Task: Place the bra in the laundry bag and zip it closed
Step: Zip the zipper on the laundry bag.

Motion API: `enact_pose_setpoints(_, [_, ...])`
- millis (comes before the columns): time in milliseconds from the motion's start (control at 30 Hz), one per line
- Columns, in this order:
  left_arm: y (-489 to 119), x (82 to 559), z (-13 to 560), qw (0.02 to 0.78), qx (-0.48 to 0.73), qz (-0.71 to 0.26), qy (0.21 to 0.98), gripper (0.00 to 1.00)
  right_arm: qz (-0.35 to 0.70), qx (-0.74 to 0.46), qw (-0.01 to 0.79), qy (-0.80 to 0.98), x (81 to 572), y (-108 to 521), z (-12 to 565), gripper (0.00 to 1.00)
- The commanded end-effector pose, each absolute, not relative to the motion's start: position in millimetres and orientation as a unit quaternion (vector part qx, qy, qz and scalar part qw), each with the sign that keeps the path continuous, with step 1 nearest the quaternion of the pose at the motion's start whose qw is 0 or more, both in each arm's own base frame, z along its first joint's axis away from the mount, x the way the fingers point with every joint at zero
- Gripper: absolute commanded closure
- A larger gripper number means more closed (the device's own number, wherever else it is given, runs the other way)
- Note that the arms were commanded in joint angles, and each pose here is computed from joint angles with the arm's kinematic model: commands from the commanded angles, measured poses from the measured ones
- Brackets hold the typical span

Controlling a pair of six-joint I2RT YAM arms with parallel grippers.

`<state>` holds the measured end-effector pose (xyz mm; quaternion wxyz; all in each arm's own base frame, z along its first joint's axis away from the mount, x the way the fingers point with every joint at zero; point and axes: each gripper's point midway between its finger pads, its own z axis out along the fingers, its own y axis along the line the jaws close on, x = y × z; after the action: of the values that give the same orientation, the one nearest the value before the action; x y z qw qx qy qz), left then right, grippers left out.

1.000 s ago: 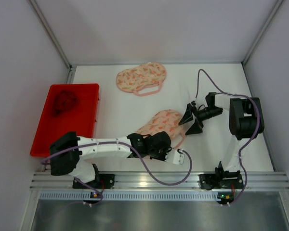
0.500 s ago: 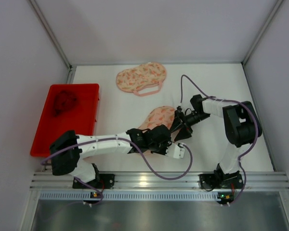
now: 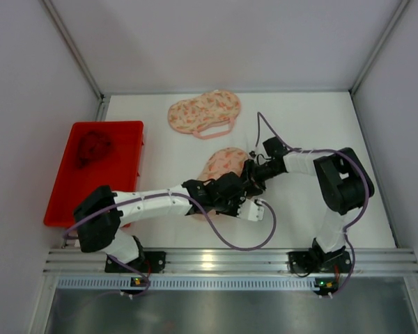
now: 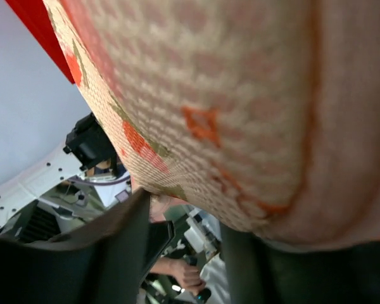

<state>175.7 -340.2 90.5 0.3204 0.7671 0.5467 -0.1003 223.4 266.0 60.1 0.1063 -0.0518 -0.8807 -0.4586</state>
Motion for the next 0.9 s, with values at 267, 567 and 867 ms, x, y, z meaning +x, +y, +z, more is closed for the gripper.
enact_pose_setpoints(267, [-357,196,114,0.363,0.760,-0.108,0.528,1.00,-0.481,-0.078,0.047,-0.872,257,302,58,1.00])
enact_pose_setpoints(567, [-334,201,161,0.412,0.680,-0.117,0.595,0.61,-0.489,-0.105,0.024,-0.866,263,288,63,1.00])
enact_pose_setpoints(867, [-298,199,152,0.385,0.577,-0.106,0.712,0.32,-0.505,-0.135,0.028,-0.852,265,289,67,1.00])
